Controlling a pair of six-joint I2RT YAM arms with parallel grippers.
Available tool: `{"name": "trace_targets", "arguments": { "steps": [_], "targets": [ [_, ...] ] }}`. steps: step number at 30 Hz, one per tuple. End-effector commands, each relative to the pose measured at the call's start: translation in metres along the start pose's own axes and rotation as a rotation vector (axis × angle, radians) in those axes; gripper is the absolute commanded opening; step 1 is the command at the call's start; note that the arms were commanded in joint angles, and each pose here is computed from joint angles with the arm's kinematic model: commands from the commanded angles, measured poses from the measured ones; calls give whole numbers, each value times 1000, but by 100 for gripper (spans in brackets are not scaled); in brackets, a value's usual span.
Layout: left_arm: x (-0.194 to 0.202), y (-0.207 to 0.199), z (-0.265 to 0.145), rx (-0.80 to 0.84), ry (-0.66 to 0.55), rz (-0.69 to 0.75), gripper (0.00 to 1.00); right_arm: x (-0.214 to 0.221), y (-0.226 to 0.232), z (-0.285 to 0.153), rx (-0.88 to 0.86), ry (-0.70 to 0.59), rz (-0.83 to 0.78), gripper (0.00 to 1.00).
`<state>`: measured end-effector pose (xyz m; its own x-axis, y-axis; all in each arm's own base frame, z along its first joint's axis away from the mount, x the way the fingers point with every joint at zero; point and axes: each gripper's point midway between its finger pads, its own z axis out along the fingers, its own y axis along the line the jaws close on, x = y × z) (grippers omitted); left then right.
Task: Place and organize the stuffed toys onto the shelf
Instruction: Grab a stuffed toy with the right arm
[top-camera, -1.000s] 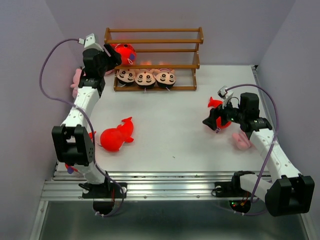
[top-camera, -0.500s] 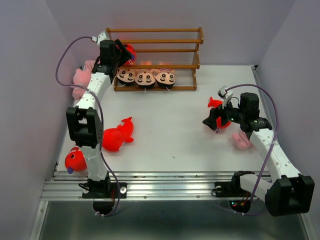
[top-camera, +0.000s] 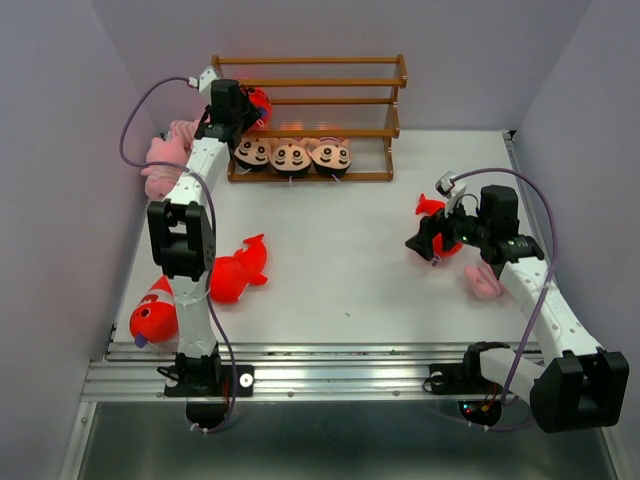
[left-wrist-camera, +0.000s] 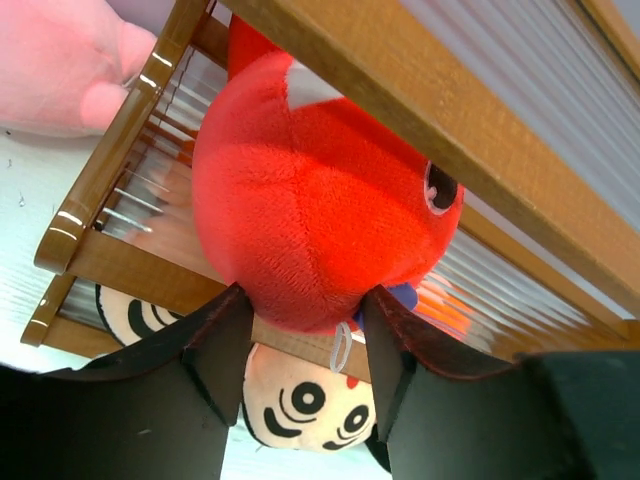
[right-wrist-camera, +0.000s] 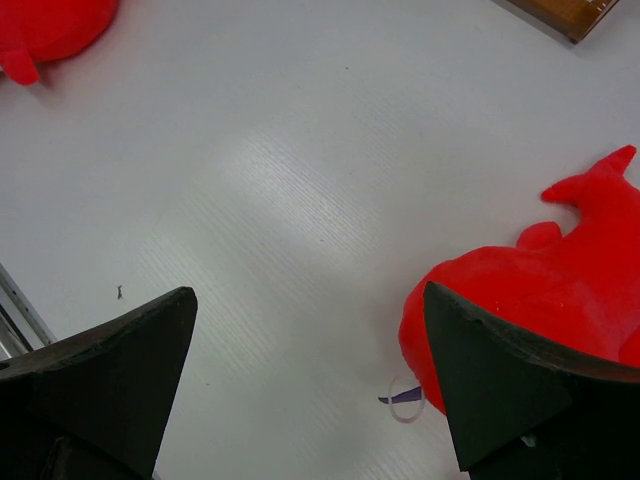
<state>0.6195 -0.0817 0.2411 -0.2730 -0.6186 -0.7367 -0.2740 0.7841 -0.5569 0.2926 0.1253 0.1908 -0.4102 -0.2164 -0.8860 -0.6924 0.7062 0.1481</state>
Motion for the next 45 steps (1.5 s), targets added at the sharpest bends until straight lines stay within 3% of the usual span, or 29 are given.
{"name": "trace_targets", "arguments": {
  "steps": [1, 2, 5, 12, 25, 45],
  "targets": [
    [-34, -11, -4, 4, -101, -11, 53, -10, -5, 0, 19, -39, -40, 100],
    [-35, -10, -3, 7, -104, -12, 42, -10, -6, 0, 21, -39, -40, 100],
    [-35, -8, -2, 14, -107, -17, 22, -11, -6, 0, 21, -40, -41, 100],
    [-32, -9, -13, 92, -96, 31, 0, -10, -6, 0, 22, -38, -41, 100],
    [-37, 23, -42, 308, -46, 95, 0, -10, -6, 0, 21, -37, -42, 100],
    [-21, 7, -34, 443, 66, 148, 0, -7, -6, 1, 15, -31, -41, 100]
  ]
}}
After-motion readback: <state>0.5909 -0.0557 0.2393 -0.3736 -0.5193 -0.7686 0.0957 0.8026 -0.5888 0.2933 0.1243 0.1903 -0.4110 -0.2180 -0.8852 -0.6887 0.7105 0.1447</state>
